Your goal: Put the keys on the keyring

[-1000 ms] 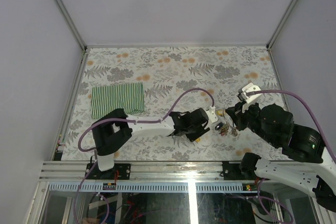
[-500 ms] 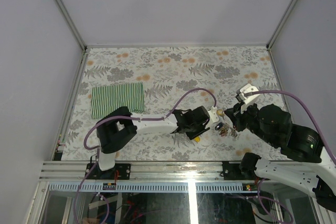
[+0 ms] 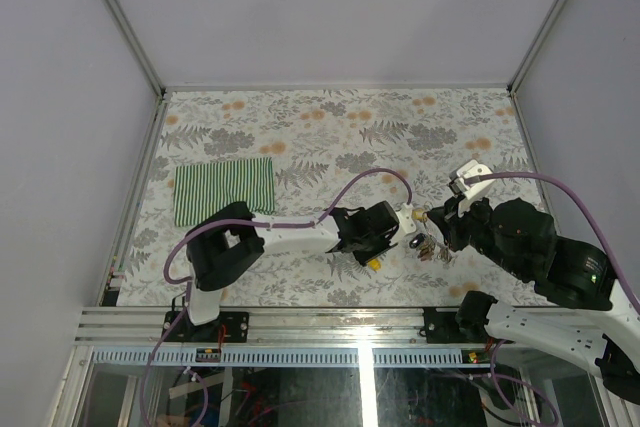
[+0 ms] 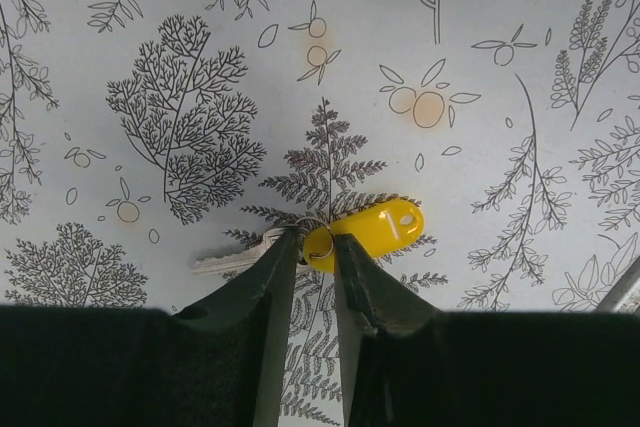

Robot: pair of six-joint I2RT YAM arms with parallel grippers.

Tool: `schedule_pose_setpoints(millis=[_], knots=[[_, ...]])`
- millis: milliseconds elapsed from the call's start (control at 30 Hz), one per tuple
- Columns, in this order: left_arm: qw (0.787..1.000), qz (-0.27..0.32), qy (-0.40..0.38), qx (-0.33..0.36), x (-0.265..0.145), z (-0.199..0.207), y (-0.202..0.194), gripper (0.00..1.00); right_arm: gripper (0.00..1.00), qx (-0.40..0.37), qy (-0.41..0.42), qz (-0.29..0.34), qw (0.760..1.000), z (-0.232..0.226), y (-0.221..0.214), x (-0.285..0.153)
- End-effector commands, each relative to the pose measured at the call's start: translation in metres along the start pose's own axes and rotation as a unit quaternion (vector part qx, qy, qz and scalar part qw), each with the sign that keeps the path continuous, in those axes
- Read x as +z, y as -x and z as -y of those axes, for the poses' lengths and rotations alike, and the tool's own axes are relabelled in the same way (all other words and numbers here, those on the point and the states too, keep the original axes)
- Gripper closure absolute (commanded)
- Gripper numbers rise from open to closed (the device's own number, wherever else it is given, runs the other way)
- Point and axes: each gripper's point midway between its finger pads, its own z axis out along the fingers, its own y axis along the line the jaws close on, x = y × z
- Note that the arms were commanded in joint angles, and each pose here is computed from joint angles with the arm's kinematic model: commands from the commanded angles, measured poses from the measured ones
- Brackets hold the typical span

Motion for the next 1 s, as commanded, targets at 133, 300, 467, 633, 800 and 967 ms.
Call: schedule_pose_setpoints(millis=[133,300,467,633,800,967], knots=[[1.0,-0.009,-0.013,0.004,0.006,0.0,-0.006,0.87,1.0,0.009,0.01,0.02,1.0,-0.006,0.013,0.002],[1.0,0.001,-0.011,0.003,0.0,-0.002,-0.001,0.94,1.0,0.009,0.011,0.02,1.0,-0.006,0.014,0.003],[1.0,0.026,-0.002,0.003,-0.015,-0.005,0.009,1.0,1.0,0.007,0.014,0.021,1.0,-0.008,0.016,0.004],[0.999,0.054,0.003,-0.001,-0.033,-0.008,0.019,1.0,1.0,0.007,0.018,0.021,1.0,-0.01,0.017,0.006],[0.997,0.081,-0.001,-0.011,-0.049,-0.009,0.026,1.0,1.0,0.008,0.018,0.023,1.0,-0.01,0.018,0.005],[0.994,0.107,-0.021,-0.027,-0.061,-0.007,0.031,1.0,1.0,0.01,0.017,0.023,1.0,-0.009,0.016,0.005]])
